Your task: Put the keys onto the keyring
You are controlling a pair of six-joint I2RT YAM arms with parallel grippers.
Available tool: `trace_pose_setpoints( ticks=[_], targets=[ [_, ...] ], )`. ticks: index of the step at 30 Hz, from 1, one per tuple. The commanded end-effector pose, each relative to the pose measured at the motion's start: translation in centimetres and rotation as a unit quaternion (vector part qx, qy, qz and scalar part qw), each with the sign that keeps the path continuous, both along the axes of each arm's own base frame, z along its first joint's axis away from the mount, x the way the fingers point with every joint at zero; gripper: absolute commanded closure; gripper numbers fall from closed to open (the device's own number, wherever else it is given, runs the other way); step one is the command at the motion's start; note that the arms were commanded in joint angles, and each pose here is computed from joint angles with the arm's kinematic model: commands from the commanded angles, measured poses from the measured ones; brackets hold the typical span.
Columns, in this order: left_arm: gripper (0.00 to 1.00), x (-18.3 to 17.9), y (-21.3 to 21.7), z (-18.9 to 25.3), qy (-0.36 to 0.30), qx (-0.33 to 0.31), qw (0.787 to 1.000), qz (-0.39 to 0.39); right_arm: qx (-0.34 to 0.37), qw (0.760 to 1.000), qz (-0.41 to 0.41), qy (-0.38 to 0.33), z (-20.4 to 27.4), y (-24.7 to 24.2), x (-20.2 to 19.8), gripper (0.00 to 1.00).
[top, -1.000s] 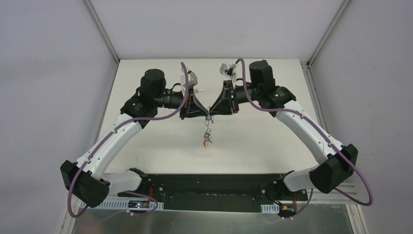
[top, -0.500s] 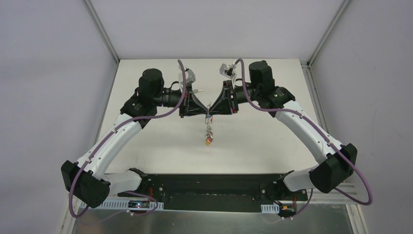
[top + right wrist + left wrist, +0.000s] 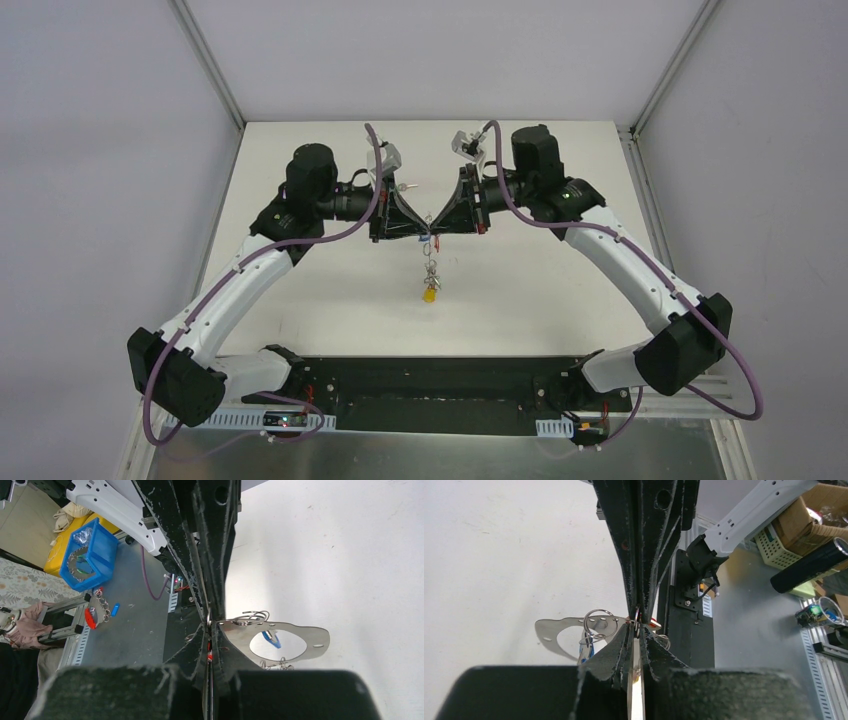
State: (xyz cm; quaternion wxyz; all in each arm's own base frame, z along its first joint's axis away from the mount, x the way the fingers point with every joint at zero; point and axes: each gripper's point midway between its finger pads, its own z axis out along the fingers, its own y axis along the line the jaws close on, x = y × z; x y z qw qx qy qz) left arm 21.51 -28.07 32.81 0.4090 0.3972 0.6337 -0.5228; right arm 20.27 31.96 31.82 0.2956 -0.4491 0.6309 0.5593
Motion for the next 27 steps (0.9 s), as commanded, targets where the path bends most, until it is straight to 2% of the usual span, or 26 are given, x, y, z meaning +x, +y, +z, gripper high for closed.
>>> trace_pose_setpoints(
  ticks=[1,7,11,22,27],
  targets=[
    [0.86,-0.4,0.9,2.0,-0.072,-0.003,0.997,-0.009,0.001,0.999,0.019,-0.025,0.7,-0.1,-0.8,1.0],
    [0.6,-1.0,2.1,2.6,-0.126,0.047,0.991,-0.018,-0.027,0.998,0.034,-0.035,-1.2,0.3,-1.6,1.0],
    [0.52,-0.8,2.0,2.2,-0.135,0.06,0.989,-0.027,-0.029,0.998,0.043,-0.032,-1.5,0.8,-1.9,1.0],
    [0.48,-1.5,0.3,-0.3,-0.139,0.087,0.983,-0.084,-0.02,0.998,0.056,-0.021,-1.3,1.1,-2.4,1.0],
    [0.54,-1.7,-0.1,-1.4,-0.127,0.1,0.982,-0.098,-0.02,0.998,0.056,-0.022,-1.4,1.1,-2.4,1.0]
  ],
)
